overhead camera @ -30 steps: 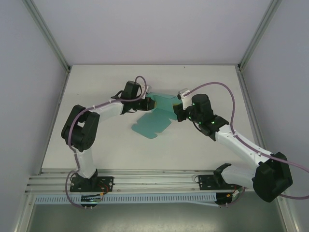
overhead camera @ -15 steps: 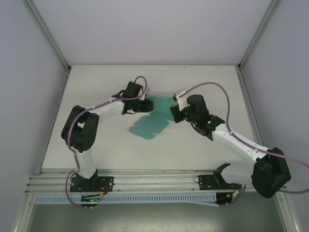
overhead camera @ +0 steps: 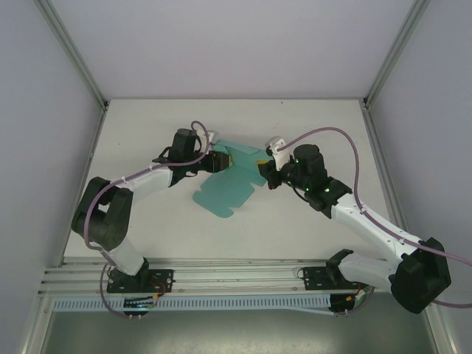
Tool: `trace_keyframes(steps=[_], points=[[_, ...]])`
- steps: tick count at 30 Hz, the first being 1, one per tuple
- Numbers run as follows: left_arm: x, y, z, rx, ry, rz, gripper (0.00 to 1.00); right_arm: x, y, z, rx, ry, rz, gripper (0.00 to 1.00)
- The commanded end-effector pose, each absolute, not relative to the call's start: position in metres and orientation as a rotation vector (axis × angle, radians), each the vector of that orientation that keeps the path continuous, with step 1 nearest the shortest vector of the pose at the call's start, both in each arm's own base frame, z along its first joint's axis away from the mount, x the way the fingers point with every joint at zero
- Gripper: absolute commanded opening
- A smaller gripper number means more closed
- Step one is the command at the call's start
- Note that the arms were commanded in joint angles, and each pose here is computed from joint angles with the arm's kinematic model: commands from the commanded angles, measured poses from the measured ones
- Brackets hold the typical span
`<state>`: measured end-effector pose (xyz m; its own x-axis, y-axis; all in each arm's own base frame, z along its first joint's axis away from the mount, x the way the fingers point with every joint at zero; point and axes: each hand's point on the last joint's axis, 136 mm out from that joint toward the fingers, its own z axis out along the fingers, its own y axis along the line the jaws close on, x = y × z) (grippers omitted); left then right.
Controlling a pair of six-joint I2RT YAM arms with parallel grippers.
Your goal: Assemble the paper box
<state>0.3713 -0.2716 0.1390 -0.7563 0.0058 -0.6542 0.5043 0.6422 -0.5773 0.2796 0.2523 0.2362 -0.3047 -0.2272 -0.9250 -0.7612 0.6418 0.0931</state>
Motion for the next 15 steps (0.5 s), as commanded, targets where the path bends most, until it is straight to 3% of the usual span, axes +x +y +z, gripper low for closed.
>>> trace_keyframes(steps=[1,5,9,12,15], points=[[0.375,-0.274,0.171,0.463,2.091,-1.064,0.43,0.272,0.258,0.243,-0.836,1.837,0.709,0.00],[0.383,-0.267,0.172,0.434,2.094,-0.997,0.40,0.270,0.261,0.242,-0.847,1.830,0.727,0.00],[0.387,-0.262,0.167,0.412,2.114,-0.966,0.24,0.273,0.258,0.243,-0.831,1.842,0.707,0.00],[0.386,-0.260,0.161,0.407,2.126,-0.969,0.24,0.274,0.255,0.243,-0.823,1.845,0.706,0.00],[0.387,-0.258,0.154,0.386,2.149,-0.951,0.17,0.271,0.257,0.246,-0.832,1.832,0.730,0.00]])
